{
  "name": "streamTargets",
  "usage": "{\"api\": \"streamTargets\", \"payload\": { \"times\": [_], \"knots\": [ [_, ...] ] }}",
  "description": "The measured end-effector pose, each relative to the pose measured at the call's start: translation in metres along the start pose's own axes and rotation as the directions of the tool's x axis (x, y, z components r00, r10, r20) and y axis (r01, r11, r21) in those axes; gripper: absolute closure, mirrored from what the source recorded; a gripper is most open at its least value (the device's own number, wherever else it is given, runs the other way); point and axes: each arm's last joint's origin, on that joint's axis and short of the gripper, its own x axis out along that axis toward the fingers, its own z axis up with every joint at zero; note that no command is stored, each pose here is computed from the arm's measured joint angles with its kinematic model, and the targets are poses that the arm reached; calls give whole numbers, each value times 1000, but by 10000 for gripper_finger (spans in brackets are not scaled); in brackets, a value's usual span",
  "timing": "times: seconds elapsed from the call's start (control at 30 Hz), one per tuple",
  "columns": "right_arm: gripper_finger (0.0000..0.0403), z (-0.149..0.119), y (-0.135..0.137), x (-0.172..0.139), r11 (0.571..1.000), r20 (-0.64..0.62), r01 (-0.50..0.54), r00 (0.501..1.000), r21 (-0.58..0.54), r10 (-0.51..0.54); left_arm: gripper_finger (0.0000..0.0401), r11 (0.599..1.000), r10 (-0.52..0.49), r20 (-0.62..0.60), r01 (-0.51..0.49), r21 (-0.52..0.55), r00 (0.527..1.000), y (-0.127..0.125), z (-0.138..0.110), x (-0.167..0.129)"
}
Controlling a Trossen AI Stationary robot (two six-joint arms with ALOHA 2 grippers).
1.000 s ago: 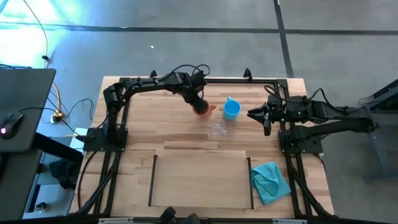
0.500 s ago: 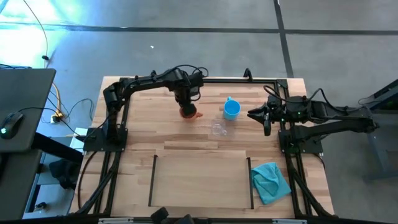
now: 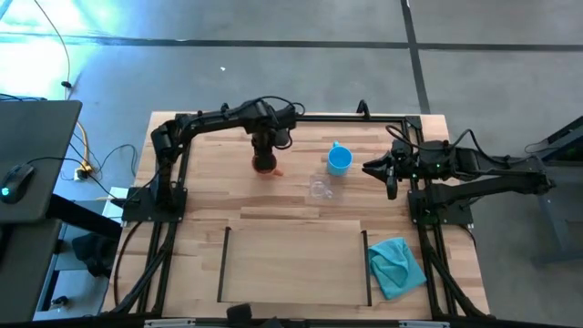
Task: Stack small to large cups/mugs on shelf
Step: Put the orange mug on the shelf
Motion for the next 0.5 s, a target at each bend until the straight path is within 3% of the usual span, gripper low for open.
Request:
{"api": "streamTargets", "payload": {
  "times": [0.27,0.5],
  "knots": [
    [336,0,0,0,1000,0,0,1000,0,0,400,993,-1,90,-9,115,996,0,9,-1],
    [336,0,0,0,1000,0,1,1000,0,-1,400,972,35,78,-52,231,996,1,8,-1]
  ]
}}
